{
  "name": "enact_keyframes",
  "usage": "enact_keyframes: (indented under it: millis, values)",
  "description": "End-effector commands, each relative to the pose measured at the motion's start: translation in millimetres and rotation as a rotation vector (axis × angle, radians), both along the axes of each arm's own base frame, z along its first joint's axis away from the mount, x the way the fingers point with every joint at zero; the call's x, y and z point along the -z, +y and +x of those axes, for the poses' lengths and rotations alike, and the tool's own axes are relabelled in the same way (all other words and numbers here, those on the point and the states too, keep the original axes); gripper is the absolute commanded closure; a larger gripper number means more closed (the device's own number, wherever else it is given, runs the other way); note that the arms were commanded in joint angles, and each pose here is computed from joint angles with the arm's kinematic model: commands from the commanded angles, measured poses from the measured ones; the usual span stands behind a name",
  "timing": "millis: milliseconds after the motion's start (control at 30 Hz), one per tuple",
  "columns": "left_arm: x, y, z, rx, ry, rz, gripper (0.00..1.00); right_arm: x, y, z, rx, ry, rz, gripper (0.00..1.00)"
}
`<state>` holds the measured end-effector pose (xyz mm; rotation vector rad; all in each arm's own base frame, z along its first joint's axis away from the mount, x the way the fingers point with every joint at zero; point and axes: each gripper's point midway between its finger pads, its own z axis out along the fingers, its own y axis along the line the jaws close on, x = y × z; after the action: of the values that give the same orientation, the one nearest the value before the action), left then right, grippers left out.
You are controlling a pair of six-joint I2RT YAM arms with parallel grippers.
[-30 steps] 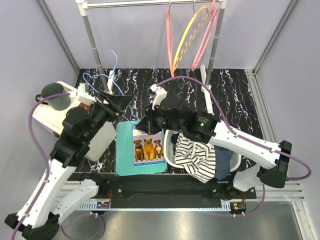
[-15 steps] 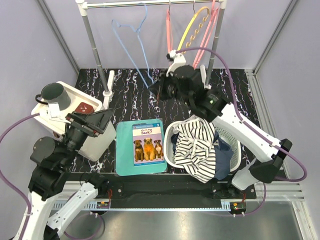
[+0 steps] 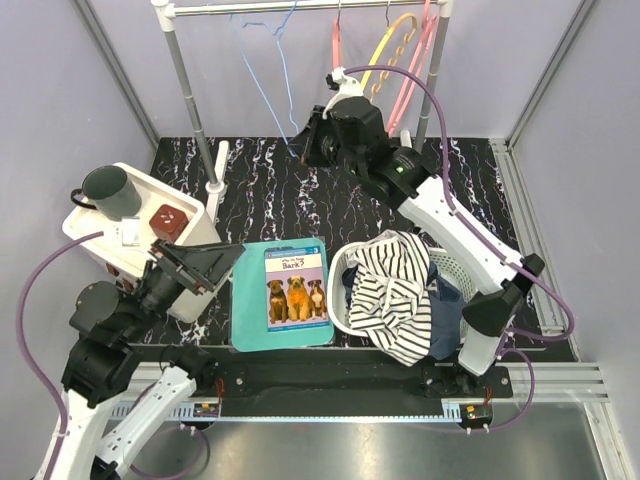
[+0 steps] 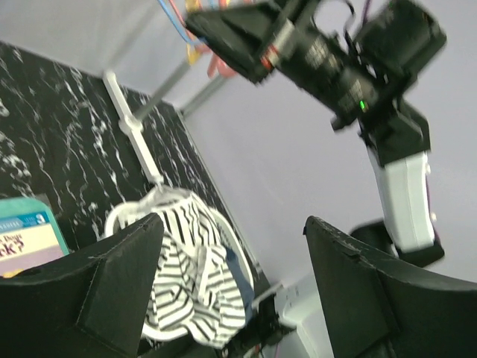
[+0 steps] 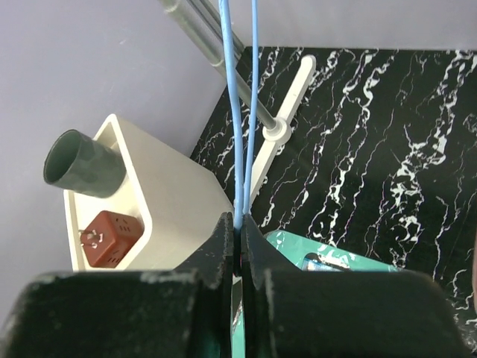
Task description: Remove the tank top from the hanger
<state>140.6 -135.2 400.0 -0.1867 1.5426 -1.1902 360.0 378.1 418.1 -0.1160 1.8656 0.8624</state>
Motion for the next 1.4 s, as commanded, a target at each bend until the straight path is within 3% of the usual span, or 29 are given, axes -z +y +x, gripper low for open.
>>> enact_keyframes:
  millis: [0,333,433,467,600,767,1000,1133,1300,1367]
  values:
    - [6.7,-19.8,-22.7,0.169,-0.019,0.023,0.19,-6.0,4.1,11.1,0.009,0.042,0.07,1.0]
    - [44.5,-24.0,-47.9,0.27,-0.034,0.056,0.19,22.8,13.7,12.3,-0.026,0.112,0.052,1.0]
    - [53.9,-23.3,-53.9,0.284,-0.043,0.061,0.19,30.0,11.7,6.5,-0.051,0.111,0.023,0.82]
    - [58.3,-23.6,-54.1,0.287,-0.037,0.065,0.19,36.6,11.3,4.0,-0.064,0.117,0.005,0.62]
    - [73.0,-25.6,-55.3,0.304,-0.015,0.07,0.19,40.5,2.6,-8.9,-0.085,0.103,-0.033,0.28]
    - [89.8,-29.4,-53.4,0.322,0.017,0.084,0.19,36.6,-1.8,-44.5,-0.151,0.07,-0.067,0.01]
    - [118.5,-39.4,-48.4,0.376,0.067,0.143,0.21,33.0,-8.5,-130.4,-0.37,0.058,-0.062,0.0]
    - [133.6,-42.4,-44.8,0.385,0.1,0.156,0.21,71.2,-31.5,-165.7,-0.398,0.127,-0.066,0.0]
    - [146.3,-51.5,-40.8,0.425,0.086,0.123,0.2,87.0,-70.2,-210.2,-0.433,0.147,0.053,0.0]
    - [161.7,-58.3,-37.4,0.452,0.117,0.088,0.2,120.3,-81.6,-215.1,-0.396,0.19,0.068,0.0]
